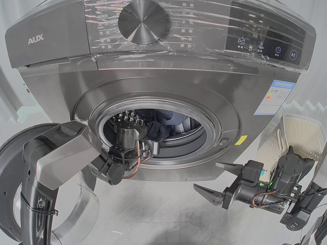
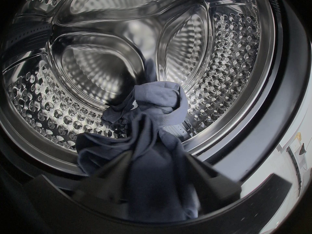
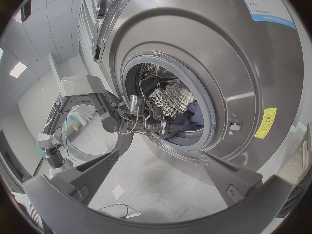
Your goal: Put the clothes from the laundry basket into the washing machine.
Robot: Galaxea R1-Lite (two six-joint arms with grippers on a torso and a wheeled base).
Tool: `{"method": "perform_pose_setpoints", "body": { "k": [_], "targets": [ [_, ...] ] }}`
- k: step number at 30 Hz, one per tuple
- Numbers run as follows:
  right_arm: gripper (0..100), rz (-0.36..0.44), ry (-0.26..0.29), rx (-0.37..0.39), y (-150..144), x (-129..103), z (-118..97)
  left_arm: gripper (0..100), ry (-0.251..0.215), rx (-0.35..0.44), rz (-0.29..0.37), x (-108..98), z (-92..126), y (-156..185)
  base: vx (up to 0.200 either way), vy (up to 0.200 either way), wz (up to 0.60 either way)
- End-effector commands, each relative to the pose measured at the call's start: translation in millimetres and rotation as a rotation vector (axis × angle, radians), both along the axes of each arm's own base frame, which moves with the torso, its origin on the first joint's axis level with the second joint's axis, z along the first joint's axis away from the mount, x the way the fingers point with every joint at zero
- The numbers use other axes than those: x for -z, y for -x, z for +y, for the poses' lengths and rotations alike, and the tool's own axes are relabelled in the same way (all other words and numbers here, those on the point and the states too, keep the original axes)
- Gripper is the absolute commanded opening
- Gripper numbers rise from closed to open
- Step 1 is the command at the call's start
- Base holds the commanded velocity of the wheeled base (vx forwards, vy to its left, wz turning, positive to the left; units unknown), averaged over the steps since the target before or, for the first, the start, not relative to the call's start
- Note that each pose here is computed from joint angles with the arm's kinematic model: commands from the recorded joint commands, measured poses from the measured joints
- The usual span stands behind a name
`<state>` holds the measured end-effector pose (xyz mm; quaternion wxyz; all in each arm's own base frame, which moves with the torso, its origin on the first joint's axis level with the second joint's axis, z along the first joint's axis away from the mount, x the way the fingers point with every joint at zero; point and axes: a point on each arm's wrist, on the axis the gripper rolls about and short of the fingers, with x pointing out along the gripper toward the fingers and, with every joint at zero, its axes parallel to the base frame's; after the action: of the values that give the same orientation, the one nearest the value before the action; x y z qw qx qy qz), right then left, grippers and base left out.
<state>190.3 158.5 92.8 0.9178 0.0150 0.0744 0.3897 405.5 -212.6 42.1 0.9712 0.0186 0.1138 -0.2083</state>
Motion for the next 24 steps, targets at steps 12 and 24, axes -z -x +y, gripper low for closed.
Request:
{"method": "perform_pose_setpoints", "body": {
  "k": [12,24],
  "targets": [
    [100,-0.007,-0.006,-0.001,-2.6,-1.1,1.9,0,0.14,-0.05,-0.181,-15.0,-19.6,-40.4,0.0,0.0,0.0],
    [100,-0.009,-0.007,-0.002,-2.9,-1.2,2.7,0,0.262,-0.167,-0.411,-31.7,-21.3,-85.4,0.0,0.0,0.0]
  ]
}}
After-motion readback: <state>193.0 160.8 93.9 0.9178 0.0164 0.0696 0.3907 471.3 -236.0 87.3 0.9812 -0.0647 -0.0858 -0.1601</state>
